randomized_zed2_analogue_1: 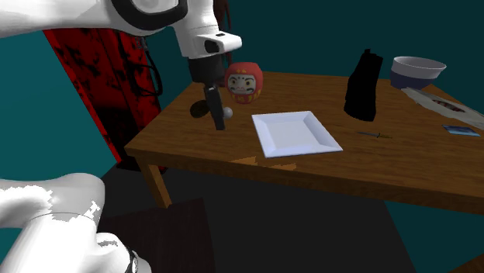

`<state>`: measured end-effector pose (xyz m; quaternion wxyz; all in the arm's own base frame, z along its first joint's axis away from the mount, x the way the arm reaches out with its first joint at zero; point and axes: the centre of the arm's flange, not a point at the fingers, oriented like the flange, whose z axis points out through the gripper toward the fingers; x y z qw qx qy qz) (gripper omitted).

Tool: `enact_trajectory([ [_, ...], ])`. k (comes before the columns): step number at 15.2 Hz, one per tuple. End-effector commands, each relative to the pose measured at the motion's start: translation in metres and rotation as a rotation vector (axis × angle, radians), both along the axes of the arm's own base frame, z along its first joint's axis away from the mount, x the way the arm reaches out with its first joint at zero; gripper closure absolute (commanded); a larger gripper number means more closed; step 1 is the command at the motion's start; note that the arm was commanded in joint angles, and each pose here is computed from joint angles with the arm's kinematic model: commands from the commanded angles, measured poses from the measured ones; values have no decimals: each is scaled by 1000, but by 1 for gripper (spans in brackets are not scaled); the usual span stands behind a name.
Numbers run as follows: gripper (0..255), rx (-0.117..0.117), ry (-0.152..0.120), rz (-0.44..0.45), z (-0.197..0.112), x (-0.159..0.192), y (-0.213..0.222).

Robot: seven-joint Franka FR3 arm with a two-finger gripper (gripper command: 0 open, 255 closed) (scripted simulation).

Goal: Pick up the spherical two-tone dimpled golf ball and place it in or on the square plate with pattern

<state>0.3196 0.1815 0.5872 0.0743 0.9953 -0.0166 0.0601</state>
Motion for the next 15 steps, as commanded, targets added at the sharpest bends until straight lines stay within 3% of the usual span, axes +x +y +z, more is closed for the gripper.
enact_trajectory([
  [1, 0, -9, -4, -8, -3, 4, 26],
  [13, 0, -67, -22, -46, -40, 30, 185],
  [15, 0, -68, -22, -46, -50, 32, 183],
])
